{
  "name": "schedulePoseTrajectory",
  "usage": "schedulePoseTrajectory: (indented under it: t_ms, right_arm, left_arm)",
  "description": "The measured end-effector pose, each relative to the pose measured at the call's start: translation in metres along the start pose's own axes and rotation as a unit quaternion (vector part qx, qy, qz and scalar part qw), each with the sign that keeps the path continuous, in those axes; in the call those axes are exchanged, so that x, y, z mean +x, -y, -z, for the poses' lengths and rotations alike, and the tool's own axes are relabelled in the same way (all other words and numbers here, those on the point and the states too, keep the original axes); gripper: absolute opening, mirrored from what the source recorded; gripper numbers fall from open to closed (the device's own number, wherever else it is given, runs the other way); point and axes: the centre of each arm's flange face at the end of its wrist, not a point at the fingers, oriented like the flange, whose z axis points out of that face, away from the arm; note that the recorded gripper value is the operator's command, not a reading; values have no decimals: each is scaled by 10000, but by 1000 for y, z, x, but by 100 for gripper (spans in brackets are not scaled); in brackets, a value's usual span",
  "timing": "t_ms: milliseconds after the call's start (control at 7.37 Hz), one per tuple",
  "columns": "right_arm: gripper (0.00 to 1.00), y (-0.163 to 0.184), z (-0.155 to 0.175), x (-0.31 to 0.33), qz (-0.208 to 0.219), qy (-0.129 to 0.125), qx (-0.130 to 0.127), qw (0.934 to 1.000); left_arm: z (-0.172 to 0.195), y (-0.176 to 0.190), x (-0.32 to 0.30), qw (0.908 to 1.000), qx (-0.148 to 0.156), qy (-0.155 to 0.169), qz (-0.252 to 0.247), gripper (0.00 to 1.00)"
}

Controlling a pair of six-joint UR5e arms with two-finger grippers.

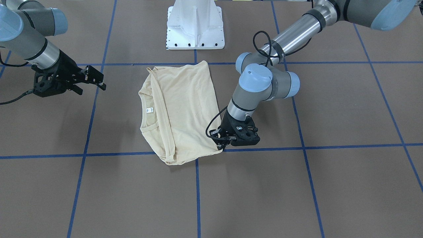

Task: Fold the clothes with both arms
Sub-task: 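Release the shirt and hold the left gripper above its far edge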

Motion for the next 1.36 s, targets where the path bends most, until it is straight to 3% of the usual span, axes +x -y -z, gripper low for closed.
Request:
schedulePoseTrajectory:
  t_ms: [1356]
  right_arm:
    - [100, 4, 6, 8, -66, -30, 66, 10000]
  left_arm:
    - [-23, 36, 8, 9987, 480, -135, -34, 0]
